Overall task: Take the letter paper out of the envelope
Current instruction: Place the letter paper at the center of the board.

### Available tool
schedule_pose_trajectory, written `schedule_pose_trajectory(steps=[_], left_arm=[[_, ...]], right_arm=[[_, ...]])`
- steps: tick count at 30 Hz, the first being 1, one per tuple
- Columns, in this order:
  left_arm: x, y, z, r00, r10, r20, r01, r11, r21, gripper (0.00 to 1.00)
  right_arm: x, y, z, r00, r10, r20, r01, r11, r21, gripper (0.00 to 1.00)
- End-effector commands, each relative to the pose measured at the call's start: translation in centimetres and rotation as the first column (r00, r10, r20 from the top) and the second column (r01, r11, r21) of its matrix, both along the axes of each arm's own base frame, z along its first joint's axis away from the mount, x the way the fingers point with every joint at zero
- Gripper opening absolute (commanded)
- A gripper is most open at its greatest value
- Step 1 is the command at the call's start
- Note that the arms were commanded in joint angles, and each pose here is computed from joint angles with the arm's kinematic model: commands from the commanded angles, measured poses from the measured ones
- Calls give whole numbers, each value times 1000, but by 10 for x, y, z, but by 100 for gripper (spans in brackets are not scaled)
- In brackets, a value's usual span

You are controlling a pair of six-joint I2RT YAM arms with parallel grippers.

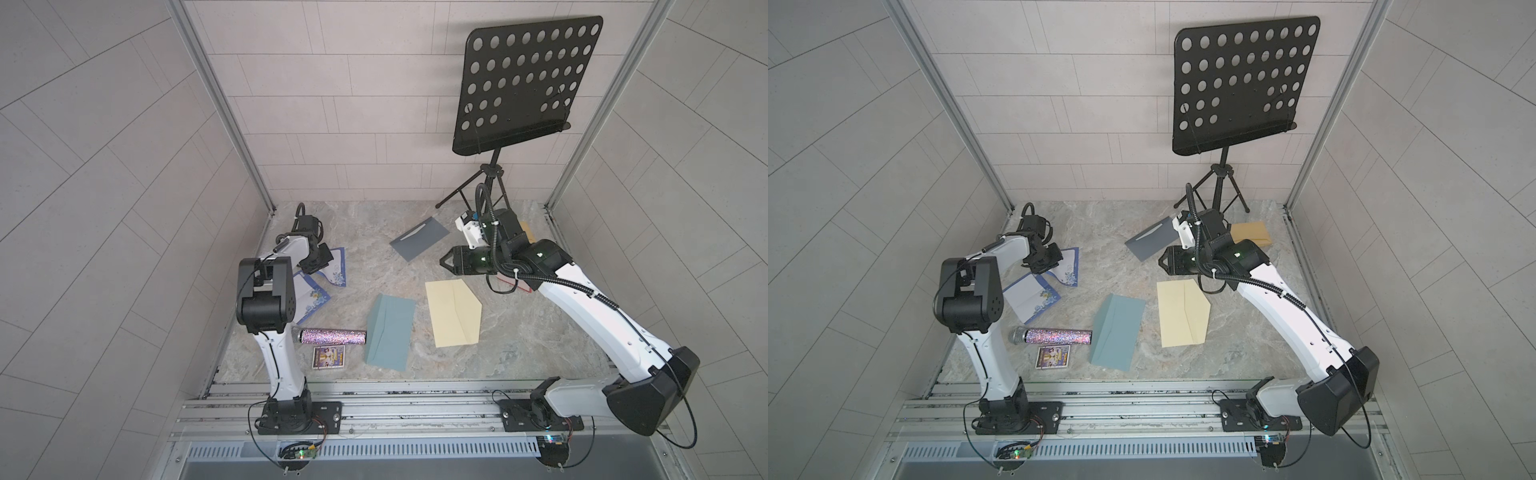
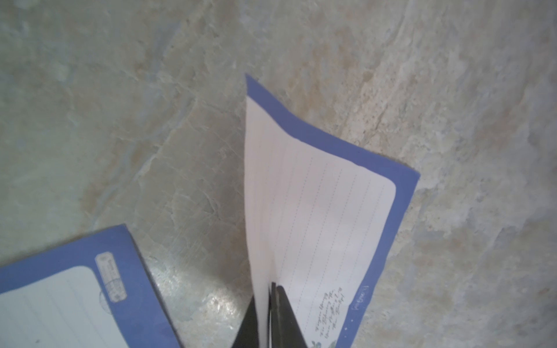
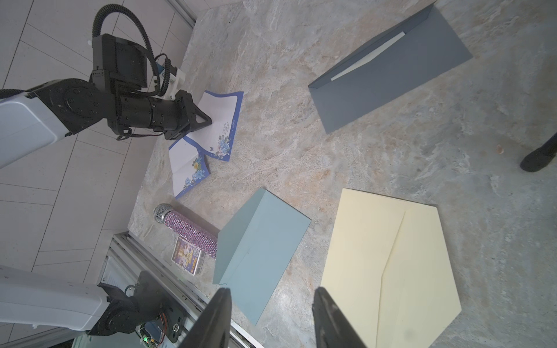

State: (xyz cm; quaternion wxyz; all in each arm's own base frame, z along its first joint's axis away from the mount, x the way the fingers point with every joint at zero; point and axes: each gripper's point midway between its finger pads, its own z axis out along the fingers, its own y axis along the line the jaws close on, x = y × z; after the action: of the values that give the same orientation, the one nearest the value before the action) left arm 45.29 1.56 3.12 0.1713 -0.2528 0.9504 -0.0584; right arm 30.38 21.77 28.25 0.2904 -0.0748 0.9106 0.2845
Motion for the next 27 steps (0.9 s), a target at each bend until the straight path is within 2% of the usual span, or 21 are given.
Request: schedule_pose_trajectory(steps=[1, 5, 17, 27], left_arm=[[-12, -1, -13, 998, 0, -68, 2, 1000, 19, 26], [-16, 1, -10, 997, 21, -77, -19, 1000, 17, 37], [-35, -2, 15, 998, 41, -38, -40, 999, 10, 59], [-68, -6, 25, 998, 62, -23, -62, 998, -14, 62]], right_arm=[[5, 1, 7, 1000, -8, 22, 8, 1000, 11, 47], [7, 2, 6, 1000, -9, 24, 9, 1000, 18, 47], [8, 8, 6, 1000, 7, 24, -8, 999, 45, 47], [8, 8, 3, 1000, -5, 12, 4, 998, 62, 48]])
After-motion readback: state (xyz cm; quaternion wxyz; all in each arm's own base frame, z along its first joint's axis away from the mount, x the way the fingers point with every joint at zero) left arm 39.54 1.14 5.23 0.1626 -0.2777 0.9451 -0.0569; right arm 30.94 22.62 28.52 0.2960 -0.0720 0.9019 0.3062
